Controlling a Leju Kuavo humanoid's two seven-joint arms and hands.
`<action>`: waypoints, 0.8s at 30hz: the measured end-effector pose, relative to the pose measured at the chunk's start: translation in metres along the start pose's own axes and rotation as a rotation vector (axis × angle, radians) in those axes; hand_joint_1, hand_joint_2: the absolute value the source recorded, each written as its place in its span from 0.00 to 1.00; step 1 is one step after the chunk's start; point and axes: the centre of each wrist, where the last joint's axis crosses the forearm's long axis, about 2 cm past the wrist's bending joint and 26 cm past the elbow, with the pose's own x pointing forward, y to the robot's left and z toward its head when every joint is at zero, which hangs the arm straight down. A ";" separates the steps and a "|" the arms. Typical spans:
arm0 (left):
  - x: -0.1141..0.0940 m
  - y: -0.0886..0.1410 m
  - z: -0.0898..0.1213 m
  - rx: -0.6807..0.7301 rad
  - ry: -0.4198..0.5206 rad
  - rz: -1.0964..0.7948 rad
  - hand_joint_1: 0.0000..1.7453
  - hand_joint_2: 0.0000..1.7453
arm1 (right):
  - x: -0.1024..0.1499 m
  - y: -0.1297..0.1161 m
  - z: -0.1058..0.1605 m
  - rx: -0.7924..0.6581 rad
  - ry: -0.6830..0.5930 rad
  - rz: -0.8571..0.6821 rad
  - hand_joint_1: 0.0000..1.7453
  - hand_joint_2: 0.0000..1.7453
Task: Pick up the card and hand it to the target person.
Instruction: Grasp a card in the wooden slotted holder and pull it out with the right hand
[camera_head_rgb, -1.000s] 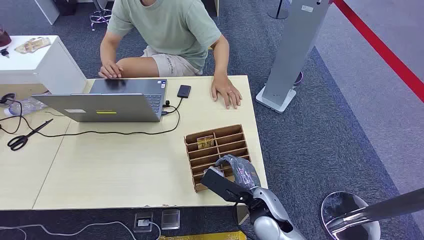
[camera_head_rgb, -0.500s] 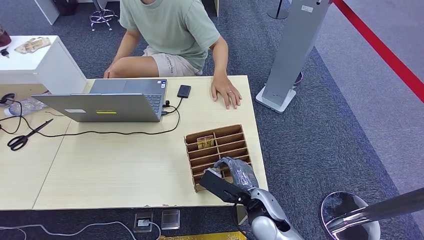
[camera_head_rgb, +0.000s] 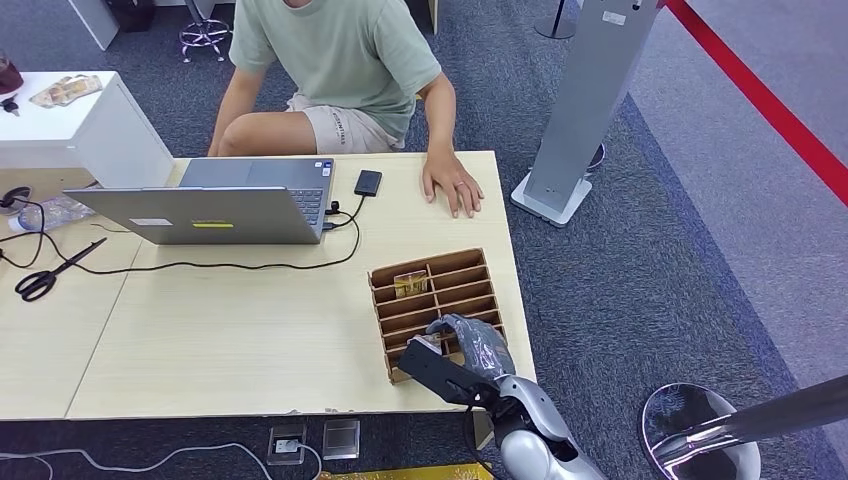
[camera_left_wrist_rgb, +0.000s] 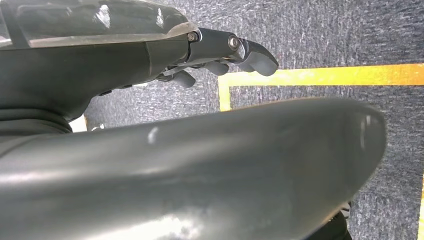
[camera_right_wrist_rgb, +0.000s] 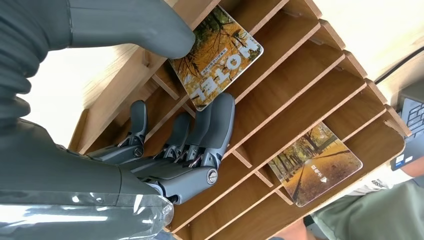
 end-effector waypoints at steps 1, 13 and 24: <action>0.000 0.000 0.000 0.000 0.001 0.000 0.00 0.00 | 0.000 0.000 0.000 0.001 0.000 -0.001 0.47 1.00; 0.000 -0.001 0.000 0.003 0.003 0.001 0.00 0.00 | -0.002 0.002 0.000 0.011 0.012 -0.010 0.47 1.00; 0.000 -0.002 0.000 0.002 0.003 -0.003 0.00 0.00 | -0.002 0.003 -0.001 0.005 0.022 -0.016 0.78 1.00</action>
